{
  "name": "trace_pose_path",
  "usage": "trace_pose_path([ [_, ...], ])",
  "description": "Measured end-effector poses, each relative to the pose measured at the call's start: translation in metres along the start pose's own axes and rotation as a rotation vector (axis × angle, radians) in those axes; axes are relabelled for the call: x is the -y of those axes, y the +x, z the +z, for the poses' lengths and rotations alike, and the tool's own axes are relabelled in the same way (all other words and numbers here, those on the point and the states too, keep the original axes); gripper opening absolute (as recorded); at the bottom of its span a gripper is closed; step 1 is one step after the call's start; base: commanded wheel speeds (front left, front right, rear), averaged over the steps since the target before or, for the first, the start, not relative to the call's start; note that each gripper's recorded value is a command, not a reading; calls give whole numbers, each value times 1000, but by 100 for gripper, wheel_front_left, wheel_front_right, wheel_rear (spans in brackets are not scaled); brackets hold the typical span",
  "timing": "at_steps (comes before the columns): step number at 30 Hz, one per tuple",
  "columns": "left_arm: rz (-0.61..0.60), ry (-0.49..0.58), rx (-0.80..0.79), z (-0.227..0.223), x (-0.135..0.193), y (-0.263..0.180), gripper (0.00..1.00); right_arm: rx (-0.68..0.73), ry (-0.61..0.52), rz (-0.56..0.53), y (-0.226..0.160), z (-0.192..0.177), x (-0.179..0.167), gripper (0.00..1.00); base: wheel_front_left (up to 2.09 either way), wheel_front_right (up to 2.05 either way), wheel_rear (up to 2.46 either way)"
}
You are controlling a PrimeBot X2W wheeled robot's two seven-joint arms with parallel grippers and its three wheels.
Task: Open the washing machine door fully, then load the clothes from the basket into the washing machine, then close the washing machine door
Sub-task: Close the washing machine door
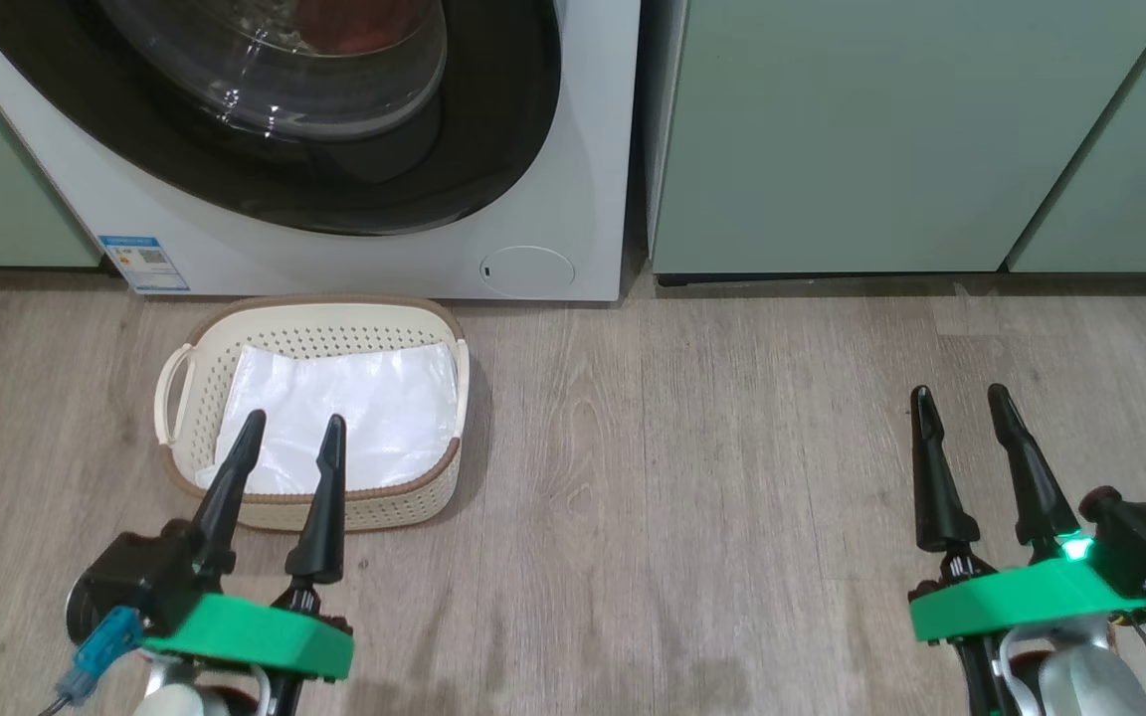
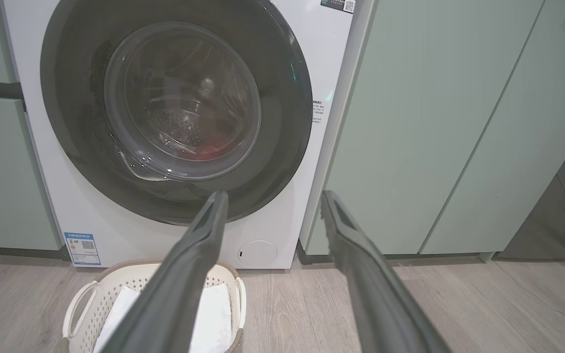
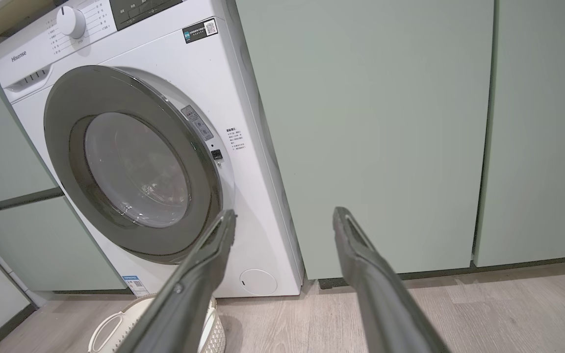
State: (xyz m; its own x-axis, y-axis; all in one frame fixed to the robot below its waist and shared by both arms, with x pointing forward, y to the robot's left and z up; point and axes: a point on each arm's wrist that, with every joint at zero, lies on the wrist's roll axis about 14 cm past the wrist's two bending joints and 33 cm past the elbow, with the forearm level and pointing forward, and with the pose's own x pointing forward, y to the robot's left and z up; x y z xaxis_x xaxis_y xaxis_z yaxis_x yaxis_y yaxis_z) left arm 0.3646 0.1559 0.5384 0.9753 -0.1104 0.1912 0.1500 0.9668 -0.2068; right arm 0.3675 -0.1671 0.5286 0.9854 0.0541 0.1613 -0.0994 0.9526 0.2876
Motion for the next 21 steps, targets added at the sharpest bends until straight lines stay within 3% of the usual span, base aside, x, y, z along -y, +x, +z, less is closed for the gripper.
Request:
trace_pose_path([
  [16, 4, -1, -1, 0, -1, 0, 100, -8, -32, 9, 1, -2, -1, 100, 0, 0, 0],
  [17, 4, -1, -2, -1, -1, -1, 100, -11, -31, 12, 1, -3, -2, 89, 0, 0, 0],
  [18, 4, -2, -3, -1, -1, -1, 100, -12, -31, 13, 2, -4, -2, 3, 0, 0, 0],
  [21, 1, -4, -11, -4, 1, 0, 100, -23, -36, 25, 4, -8, -6, 0, 0, 0, 0],
])
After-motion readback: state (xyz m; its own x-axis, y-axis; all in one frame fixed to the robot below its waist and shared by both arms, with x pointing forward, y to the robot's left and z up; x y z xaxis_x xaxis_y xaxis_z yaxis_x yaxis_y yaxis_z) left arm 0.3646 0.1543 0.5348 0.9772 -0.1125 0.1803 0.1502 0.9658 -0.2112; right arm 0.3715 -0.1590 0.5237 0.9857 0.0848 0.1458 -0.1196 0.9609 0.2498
